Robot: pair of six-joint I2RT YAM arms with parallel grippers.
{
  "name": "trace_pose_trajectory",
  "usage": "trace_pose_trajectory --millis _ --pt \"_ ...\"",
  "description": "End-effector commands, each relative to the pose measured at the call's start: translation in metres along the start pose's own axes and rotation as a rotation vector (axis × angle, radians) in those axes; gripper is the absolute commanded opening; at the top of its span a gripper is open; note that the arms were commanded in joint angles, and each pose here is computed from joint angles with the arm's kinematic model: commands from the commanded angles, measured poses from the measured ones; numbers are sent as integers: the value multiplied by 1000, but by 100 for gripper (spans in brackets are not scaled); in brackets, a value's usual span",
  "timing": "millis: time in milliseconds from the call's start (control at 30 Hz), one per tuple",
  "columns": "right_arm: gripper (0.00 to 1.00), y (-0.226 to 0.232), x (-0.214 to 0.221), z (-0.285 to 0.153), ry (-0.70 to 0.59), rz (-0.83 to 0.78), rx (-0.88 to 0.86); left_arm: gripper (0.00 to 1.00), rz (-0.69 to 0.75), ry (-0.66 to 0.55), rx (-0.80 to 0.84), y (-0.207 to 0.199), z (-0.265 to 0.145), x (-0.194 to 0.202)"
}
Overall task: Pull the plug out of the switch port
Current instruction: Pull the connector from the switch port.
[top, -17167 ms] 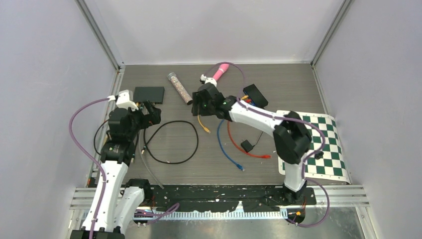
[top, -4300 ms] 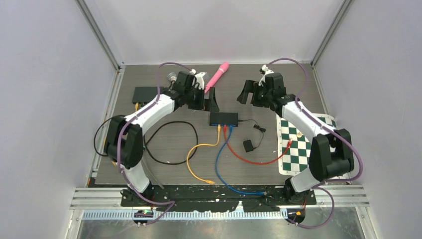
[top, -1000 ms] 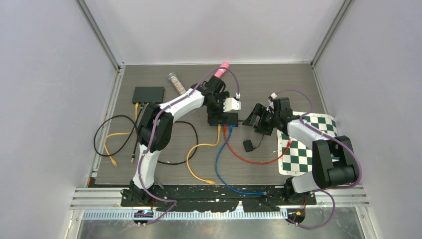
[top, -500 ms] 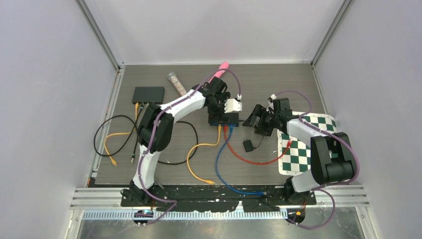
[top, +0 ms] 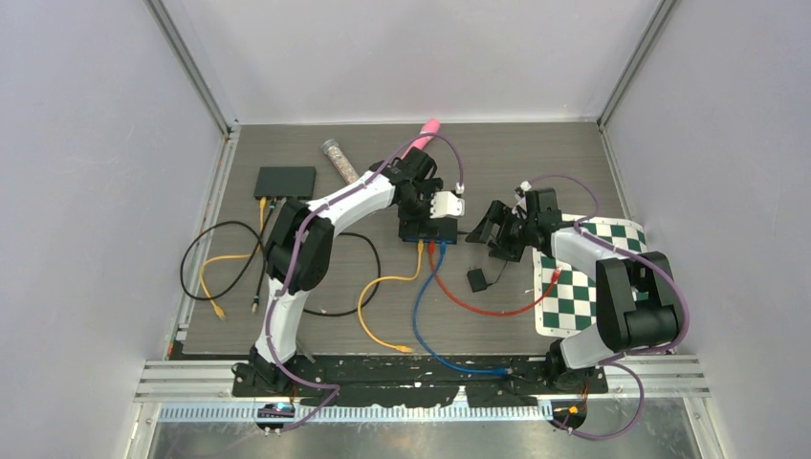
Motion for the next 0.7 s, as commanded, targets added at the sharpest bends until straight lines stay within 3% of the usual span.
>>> trace_pose_trajectory --millis 0,533,667 --pt "87 8 -11 -1 -29 -30 -39 100 16 49 75 -12 -19 1" --pt "87 9 -13 3 -9 -26 -64 100 -31 25 53 -11 3 3" --pt "87 9 -11 3 -7 -23 -64 94 -37 28 61 -9 5 1"
Point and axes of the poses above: each gripper's point midway between its finger pads, its own z axis out along the fingers, its own y axis along the line the jaws close on, x = y × z, the point moved 7 cm from there along -z, back along the fingers
